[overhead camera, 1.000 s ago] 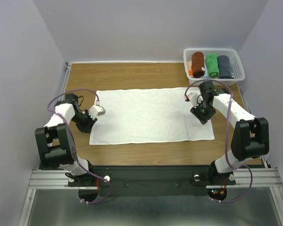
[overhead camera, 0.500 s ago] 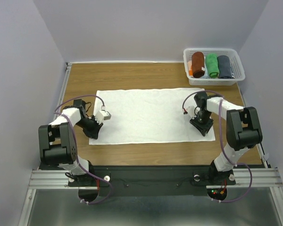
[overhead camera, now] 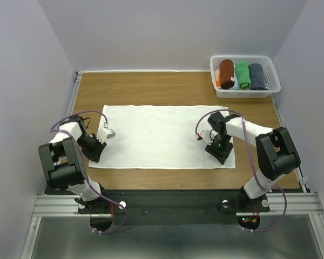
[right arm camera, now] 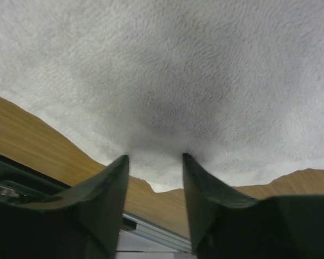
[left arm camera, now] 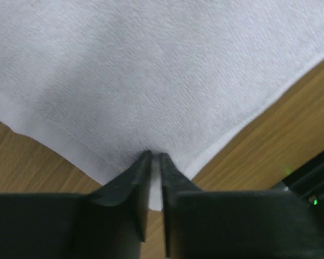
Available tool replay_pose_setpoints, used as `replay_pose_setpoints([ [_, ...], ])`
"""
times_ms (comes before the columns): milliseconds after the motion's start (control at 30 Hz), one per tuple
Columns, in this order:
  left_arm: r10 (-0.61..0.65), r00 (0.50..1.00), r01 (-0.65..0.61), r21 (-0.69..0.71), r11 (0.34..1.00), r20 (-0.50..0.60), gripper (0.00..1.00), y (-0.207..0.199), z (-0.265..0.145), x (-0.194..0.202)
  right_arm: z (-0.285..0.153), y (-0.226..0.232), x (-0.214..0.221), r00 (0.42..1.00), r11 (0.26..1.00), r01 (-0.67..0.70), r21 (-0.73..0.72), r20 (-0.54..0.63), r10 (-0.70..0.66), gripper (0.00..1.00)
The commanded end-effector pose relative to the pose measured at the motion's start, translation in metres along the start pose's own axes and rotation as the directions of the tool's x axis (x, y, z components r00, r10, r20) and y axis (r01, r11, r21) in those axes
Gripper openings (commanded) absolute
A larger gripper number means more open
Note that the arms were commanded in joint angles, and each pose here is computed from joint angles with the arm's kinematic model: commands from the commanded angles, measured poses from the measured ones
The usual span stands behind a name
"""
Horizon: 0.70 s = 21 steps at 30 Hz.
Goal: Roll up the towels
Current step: Flatten the towel
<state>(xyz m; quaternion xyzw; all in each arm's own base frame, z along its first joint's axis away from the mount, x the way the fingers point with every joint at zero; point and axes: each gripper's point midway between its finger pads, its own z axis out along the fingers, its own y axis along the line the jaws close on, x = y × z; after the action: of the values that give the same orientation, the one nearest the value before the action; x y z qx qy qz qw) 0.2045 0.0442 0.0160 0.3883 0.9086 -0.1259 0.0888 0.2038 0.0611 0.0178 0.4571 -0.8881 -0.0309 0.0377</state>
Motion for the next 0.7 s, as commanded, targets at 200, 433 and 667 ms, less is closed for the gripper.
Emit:
replay_pose_setpoints([
  [200,0.147,0.898,-0.043,-0.25,0.967,0.416,0.92,0.066,-0.131,-0.131,-0.128,-0.096,-0.075,0.862,0.954,-0.277,0.118,0.468,0.193,0.77],
  [433,0.128,0.695,0.164,-0.33,0.93,0.708,0.99,0.118,-0.212,-0.214,-0.145,-0.212,-0.091,0.744,0.845,-0.515,0.141,0.564,0.359,0.53],
  [667,0.256,0.493,0.168,-0.38,0.91,0.831,0.99,0.121,-0.254,-0.248,-0.12,-0.242,-0.11,0.746,0.851,-0.496,0.175,0.587,0.314,0.44],
])
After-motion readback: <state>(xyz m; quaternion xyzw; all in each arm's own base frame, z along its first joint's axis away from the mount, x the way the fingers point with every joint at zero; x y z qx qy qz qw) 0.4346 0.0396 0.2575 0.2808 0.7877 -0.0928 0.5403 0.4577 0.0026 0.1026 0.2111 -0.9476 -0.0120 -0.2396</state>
